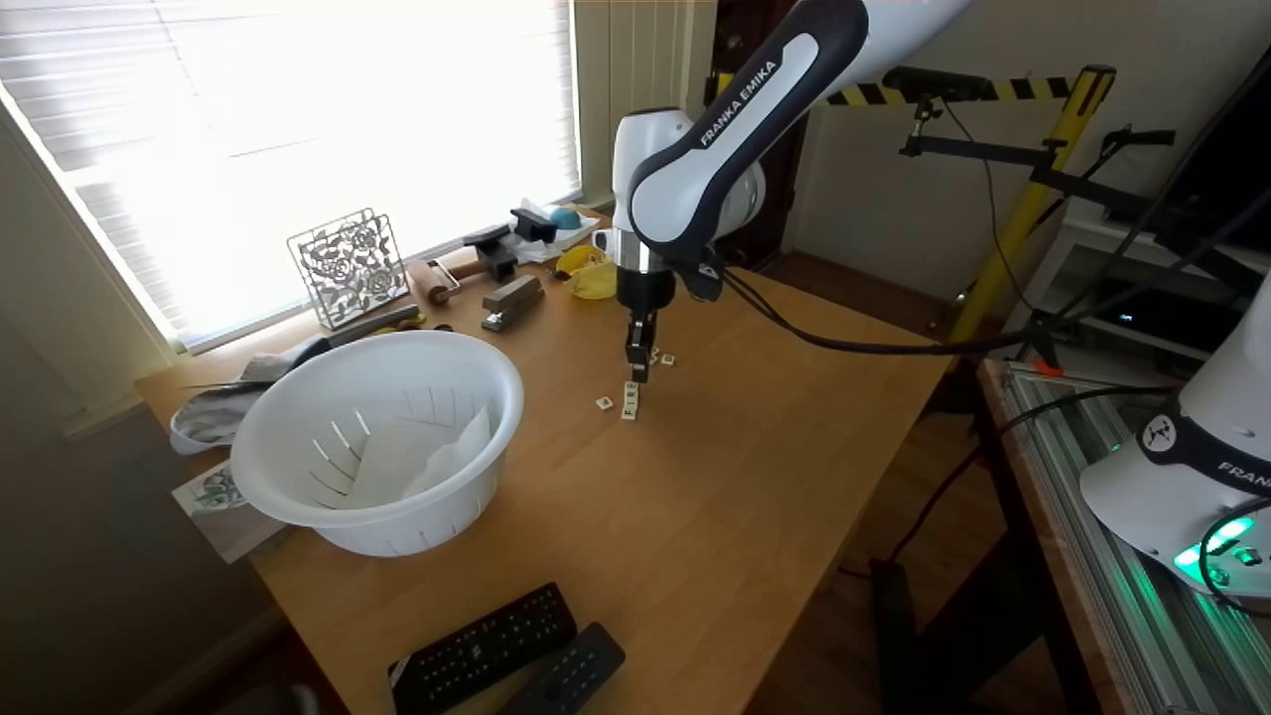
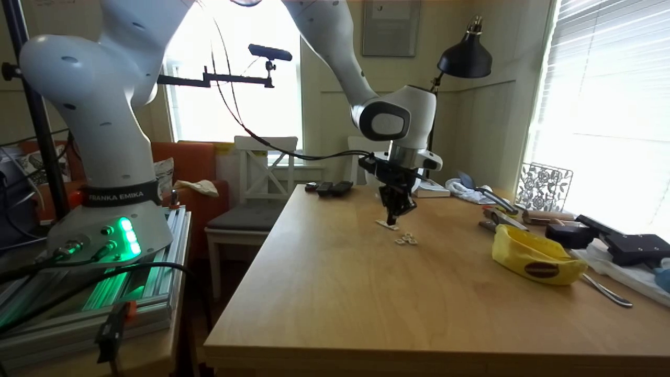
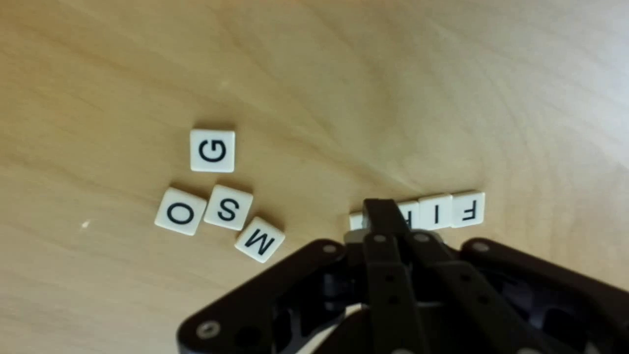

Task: Create the word 'Firm' using the letter tiles.

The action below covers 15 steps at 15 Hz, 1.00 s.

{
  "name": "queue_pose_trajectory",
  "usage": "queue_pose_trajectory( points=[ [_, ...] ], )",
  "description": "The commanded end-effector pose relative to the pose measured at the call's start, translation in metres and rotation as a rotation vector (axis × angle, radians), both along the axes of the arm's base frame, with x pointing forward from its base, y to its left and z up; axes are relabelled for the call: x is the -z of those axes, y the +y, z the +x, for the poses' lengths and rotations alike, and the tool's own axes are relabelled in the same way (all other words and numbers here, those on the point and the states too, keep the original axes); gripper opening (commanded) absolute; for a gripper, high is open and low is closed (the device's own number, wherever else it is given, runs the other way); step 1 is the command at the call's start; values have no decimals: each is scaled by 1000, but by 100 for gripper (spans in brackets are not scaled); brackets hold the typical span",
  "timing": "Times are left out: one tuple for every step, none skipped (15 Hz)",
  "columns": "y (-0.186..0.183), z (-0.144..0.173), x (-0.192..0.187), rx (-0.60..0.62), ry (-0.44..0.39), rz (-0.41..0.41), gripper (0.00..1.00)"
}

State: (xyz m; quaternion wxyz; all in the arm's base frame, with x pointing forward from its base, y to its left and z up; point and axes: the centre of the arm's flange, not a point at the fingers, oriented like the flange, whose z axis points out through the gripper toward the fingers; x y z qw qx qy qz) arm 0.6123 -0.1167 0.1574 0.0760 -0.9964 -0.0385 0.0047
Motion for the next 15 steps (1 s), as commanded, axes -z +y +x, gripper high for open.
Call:
queue_pose_trajectory(
  points=[
    [-7, 13, 6, -6, 6, 19, 0],
    [-7, 14, 7, -7, 7, 19, 0],
    [-7, 15, 7, -8, 10, 19, 0],
    [-7, 16, 8, -9, 12, 21, 0],
    [-7, 17, 8, -11, 15, 21, 0],
    [-7, 18, 9, -12, 18, 22, 0],
    [-6, 19, 9, -13, 20, 23, 0],
    [-6, 20, 10, -13, 22, 25, 0],
    [-6, 21, 10, -13, 25, 27, 0],
    [-6, 22, 10, -13, 27, 26, 0],
    [-6, 23, 11, -13, 30, 29, 0],
    [-6, 24, 11, -15, 34, 31, 0],
    [-5, 24, 11, -18, 37, 34, 0],
    [-5, 26, 12, -20, 41, 37, 0],
    [-4, 27, 12, -21, 44, 38, 0]
  ],
)
